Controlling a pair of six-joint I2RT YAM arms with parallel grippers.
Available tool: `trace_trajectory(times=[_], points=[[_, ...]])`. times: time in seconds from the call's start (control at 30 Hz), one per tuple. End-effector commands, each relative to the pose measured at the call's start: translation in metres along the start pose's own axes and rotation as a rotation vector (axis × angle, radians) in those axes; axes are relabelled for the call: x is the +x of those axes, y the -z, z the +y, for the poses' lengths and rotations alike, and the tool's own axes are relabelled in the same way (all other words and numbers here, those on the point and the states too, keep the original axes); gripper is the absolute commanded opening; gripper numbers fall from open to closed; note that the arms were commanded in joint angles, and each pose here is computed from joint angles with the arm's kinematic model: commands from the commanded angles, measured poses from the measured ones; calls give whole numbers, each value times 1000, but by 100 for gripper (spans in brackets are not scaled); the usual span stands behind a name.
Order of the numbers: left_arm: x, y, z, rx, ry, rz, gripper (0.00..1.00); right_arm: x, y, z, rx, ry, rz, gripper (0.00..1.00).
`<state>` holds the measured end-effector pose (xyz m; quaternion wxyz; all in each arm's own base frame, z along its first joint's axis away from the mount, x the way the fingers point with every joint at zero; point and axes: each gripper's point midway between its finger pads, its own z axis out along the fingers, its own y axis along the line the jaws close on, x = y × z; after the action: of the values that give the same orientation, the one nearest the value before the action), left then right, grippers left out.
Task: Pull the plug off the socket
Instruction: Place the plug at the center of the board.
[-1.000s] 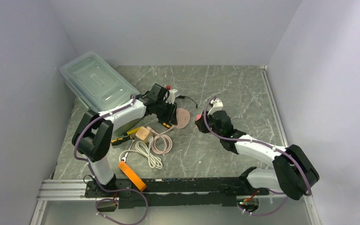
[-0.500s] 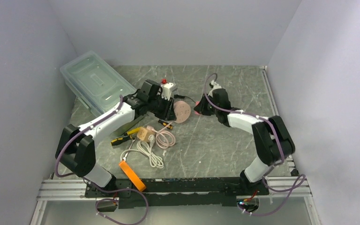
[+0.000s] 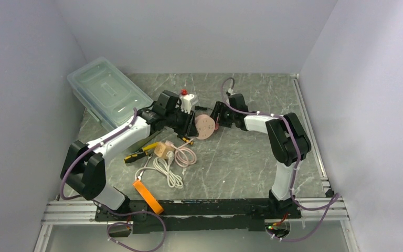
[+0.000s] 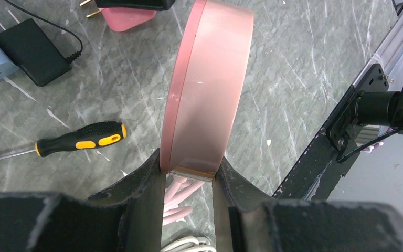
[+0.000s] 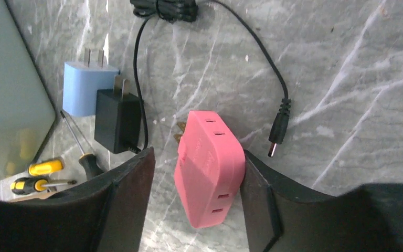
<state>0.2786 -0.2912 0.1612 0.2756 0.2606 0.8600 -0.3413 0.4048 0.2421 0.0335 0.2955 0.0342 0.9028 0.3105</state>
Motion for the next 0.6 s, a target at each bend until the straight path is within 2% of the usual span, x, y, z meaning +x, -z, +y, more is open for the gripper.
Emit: trace_trajectory(times=[0.0,0.3,0.57], points=[[-18,5,-20,34,-31,-62,0,-22,7,5,34,6,-57,67],[0,-14,-38,87,-29,-6,0,-51,56,-11,173,75,-193,87],[28,-58,-60,165,-43,125,0,-74,147,-35,324,86,-374,95]])
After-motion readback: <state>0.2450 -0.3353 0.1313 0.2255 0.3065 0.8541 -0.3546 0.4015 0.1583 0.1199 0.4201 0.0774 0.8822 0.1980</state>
